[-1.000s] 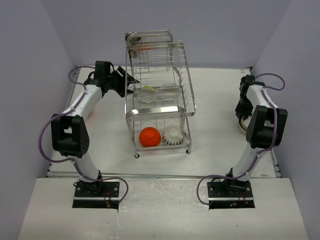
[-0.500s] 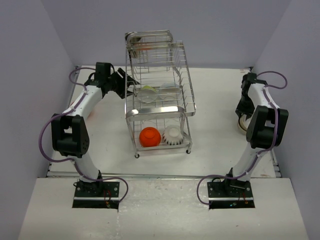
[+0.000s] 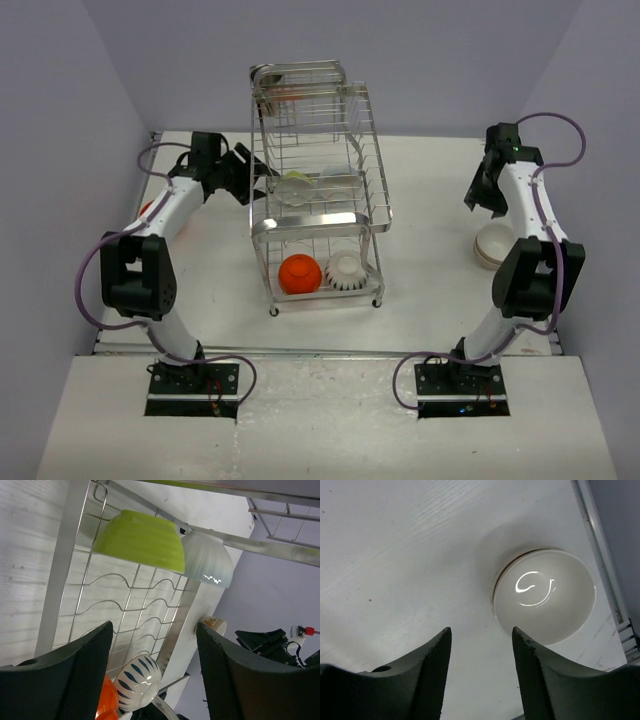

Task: Unload the bowls from the dish rack

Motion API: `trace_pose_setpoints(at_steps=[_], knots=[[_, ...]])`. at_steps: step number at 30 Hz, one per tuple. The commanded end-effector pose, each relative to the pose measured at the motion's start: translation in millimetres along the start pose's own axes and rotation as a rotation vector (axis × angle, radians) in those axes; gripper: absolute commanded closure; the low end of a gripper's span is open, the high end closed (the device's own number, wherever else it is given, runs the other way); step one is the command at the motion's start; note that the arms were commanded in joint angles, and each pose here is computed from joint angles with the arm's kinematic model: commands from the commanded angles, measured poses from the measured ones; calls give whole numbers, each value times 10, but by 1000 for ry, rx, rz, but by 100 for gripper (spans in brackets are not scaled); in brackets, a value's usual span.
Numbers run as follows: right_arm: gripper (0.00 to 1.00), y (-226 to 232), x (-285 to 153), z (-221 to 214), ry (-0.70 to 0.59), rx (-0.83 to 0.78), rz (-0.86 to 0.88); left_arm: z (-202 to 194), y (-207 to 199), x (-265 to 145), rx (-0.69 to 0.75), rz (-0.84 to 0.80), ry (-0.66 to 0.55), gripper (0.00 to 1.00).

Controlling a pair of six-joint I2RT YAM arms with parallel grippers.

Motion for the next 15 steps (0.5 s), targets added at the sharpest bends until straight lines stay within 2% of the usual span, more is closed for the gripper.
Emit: trace_pose_setpoints(at_steps=[1, 2, 6, 8, 9, 10, 11, 12, 13, 14, 15], knots=[[47, 167, -247, -50, -11, 1, 96, 28, -153, -178, -17, -41, -48, 31], [43, 208, -357, -42, -25, 8, 138, 17, -170, -179, -29, -49, -51, 31], [42, 538, -786, -2, -2, 72, 389, -168, -142, -94, -130, -88, -26, 31], [42, 768, -1060, -77, 78, 100, 568, -211, -251, -103, -215, -148, -40, 34], [42, 845, -1237, -50, 71, 118, 654, -245, -249, -99, -247, -161, -47, 35], [42, 993, -1518, -65, 100, 144, 812, -292, -253, -98, -312, -185, -69, 37], [42, 1037, -1548, -169, 174, 165, 847, -291, -290, -111, -335, -213, -90, 37], [42, 1150, -1699, -110, 161, 179, 956, -306, -290, -110, -362, -221, -103, 37], [42, 1162, -1797, -202, 201, 206, 1022, -346, -311, -122, -408, -238, -112, 37], [42, 1230, -2005, -285, 316, 268, 1123, -304, -293, -115, -433, -233, -154, 37], [43, 1324, -2154, -182, 281, 275, 1245, -304, -294, -113, -449, -238, -172, 37]])
Point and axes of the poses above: each gripper's point midway between its finger pads, its own x axis out along the fingers, its own y axis along the line the jaws close on, z = x × y, the point moved 2 cm from there along -x, back along the fingers, and after that the axes turned 14 degrees about x, right-handed, at the moved point
